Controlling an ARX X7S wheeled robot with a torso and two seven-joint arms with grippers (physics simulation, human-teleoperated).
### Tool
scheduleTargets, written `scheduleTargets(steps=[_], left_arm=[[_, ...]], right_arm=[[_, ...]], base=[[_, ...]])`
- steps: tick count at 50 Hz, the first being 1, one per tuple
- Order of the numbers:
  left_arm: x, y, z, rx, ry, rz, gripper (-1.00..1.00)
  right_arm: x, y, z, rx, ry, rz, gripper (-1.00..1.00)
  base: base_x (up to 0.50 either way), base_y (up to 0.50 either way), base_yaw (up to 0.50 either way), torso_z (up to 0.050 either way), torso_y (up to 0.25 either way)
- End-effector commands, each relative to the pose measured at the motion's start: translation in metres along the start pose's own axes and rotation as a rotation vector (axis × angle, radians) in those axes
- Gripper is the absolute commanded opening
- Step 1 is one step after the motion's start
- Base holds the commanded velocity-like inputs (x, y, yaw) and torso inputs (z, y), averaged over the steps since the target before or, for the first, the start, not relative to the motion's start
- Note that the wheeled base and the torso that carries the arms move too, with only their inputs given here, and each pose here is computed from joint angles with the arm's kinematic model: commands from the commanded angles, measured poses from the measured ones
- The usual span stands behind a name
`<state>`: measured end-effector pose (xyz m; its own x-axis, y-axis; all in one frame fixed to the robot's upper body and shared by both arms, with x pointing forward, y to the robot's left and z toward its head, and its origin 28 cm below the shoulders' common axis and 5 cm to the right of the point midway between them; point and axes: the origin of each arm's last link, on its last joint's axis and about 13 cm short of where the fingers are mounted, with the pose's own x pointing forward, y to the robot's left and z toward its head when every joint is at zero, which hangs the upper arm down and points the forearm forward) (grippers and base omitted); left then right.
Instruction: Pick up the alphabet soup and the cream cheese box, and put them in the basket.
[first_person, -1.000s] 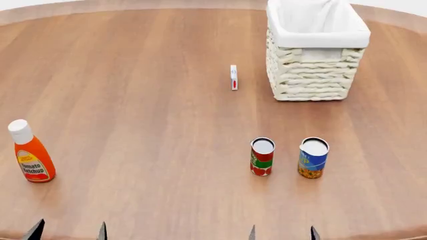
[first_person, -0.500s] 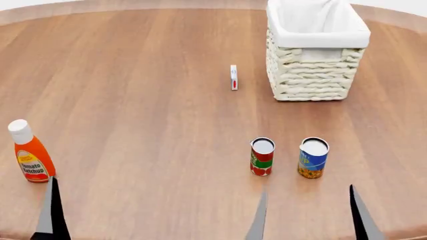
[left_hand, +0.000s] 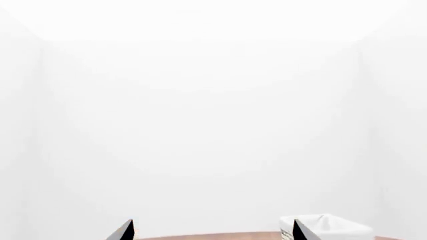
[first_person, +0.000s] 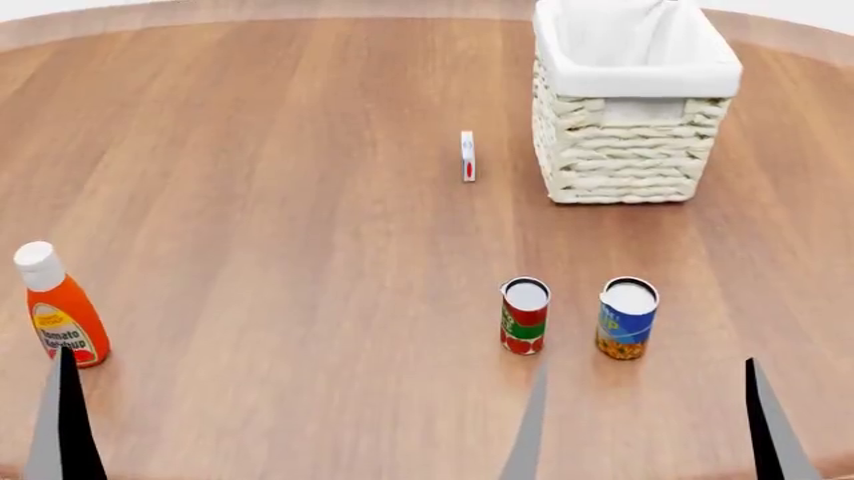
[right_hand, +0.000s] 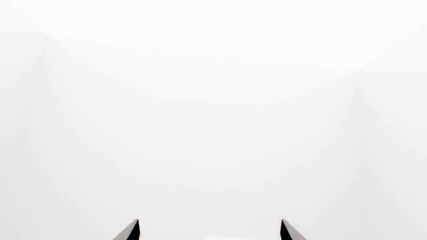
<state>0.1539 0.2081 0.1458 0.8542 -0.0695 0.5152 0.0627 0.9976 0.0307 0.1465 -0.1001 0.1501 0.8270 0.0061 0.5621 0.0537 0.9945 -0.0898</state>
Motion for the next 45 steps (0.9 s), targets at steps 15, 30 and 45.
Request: scheduleTargets(steps=[15, 30, 45], left_arm=[[-0.0017, -0.0003, -0.0020, 0.034, -0.002, 0.000, 1.00], [-0.0010, -0.0012, -0.0032, 0.032, -0.002, -0.002, 1.00], [-0.0014, -0.0009, -0.0047, 0.025, 0.006, -0.007, 1.00]], right_arm=[[-0.0016, 0.0013, -0.0038, -0.018, 0.006, 0.008, 1.00], [-0.0023, 0.0002, -0.0044, -0.025, 0.006, 0.009, 1.00], [-0.0020, 0.0009, -0.0052, -0.028, 0.004, 0.015, 1.00]], base=[[0.17, 0.00, 0.00, 0.000, 0.000], [0.20, 0.00, 0.00, 0.000, 0.000], [0.20, 0.00, 0.00, 0.000, 0.000]])
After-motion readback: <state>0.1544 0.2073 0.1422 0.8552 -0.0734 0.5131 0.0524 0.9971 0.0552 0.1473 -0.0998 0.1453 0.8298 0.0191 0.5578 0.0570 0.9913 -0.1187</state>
